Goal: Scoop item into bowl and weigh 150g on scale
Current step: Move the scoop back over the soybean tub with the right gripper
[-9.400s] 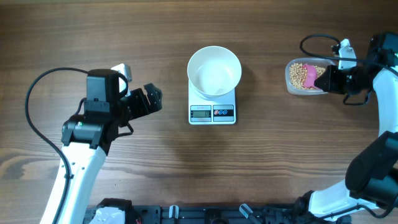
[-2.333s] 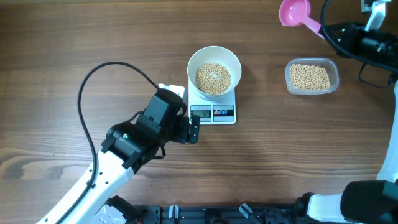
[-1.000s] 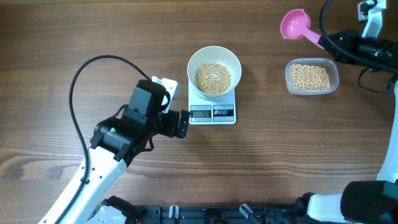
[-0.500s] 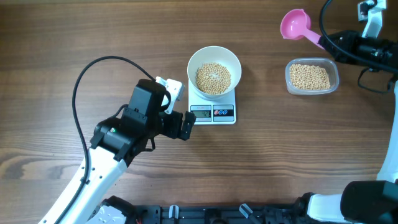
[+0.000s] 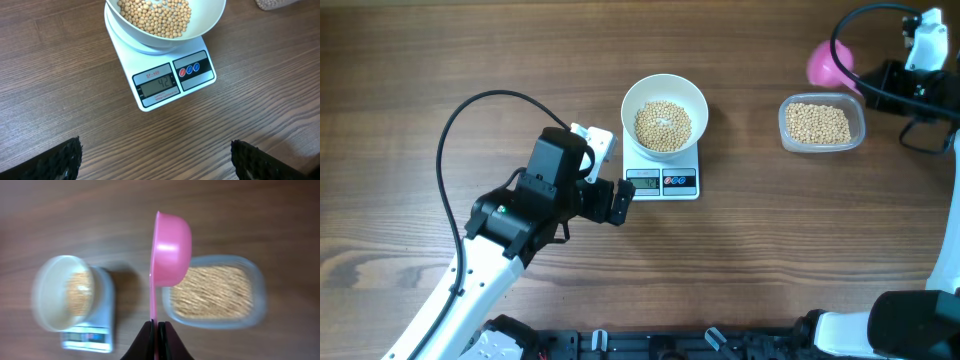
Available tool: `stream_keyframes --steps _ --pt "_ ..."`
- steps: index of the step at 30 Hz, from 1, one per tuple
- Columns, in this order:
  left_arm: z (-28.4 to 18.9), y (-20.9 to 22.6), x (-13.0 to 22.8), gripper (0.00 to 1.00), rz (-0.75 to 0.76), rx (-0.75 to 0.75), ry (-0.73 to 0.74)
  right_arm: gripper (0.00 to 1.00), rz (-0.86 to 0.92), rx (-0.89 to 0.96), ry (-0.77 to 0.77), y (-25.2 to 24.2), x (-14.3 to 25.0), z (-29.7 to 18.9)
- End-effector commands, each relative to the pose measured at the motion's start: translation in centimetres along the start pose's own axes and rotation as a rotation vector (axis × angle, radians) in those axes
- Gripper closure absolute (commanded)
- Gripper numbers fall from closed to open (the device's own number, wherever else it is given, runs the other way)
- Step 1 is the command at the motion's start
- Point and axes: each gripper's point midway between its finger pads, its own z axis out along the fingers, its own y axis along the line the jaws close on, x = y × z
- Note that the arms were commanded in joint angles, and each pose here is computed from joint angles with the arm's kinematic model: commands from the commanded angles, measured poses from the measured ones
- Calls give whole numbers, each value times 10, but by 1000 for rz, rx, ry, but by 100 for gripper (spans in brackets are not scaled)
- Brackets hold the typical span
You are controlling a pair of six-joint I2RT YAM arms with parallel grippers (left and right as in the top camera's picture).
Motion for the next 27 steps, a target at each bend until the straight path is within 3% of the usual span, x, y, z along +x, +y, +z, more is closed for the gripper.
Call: stream_keyframes --steps 1,6,27 --pt "-1 -4 -2 0 24 15 -5 96 -11 287 21 -46 5 -15" --pt "-1 -4 -2 0 24 15 -5 96 2 303 88 -51 23 -9" --pt "-1 -4 -2 0 24 15 -5 96 -279 386 200 -43 47 35"
